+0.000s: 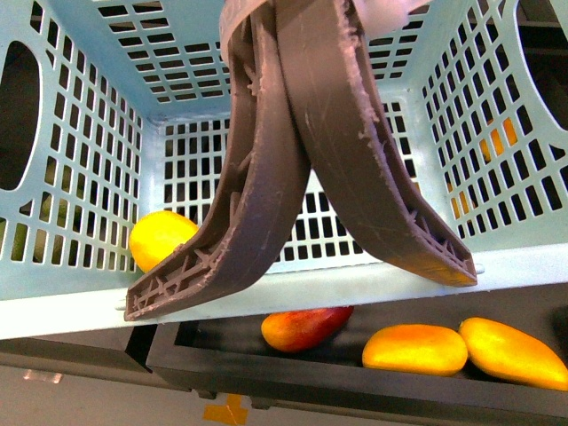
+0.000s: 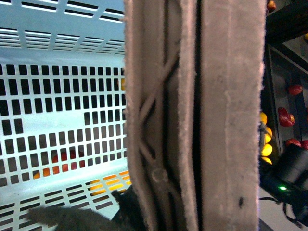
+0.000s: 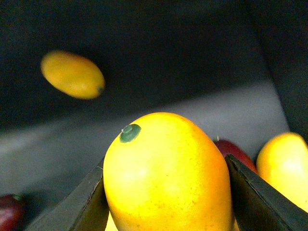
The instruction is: Pick lemon and mango into basket
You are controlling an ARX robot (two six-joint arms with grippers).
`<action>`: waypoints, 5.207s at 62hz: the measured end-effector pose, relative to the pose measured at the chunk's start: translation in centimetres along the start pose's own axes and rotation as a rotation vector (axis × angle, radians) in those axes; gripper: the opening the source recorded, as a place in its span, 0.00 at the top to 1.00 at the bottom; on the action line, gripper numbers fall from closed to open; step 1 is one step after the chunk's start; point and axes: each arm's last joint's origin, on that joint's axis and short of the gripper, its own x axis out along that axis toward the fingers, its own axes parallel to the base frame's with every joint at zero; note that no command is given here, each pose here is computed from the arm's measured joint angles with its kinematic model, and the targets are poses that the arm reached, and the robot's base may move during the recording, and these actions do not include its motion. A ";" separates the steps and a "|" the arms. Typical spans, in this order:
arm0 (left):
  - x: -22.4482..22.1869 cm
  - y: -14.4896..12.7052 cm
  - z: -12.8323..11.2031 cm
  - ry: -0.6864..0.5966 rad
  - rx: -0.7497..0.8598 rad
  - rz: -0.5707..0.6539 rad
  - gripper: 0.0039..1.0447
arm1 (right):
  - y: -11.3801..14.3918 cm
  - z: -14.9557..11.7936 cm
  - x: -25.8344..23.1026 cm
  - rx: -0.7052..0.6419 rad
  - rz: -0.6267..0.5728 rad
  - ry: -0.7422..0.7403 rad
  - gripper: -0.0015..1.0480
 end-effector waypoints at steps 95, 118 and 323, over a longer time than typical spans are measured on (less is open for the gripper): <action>0.1 0.0 0.0 -0.001 0.004 0.004 0.87 | 19.9 5.0 -21.1 -0.249 0.217 -0.766 0.30; 0.1 0.0 -0.1 0.004 -0.003 -0.001 0.87 | 14.0 -2.1 -18.8 -0.323 0.149 -0.763 0.89; 0.1 0.0 0.0 0.001 0.001 0.003 0.87 | 8.9 -11.4 -19.4 -0.326 0.150 -0.797 0.08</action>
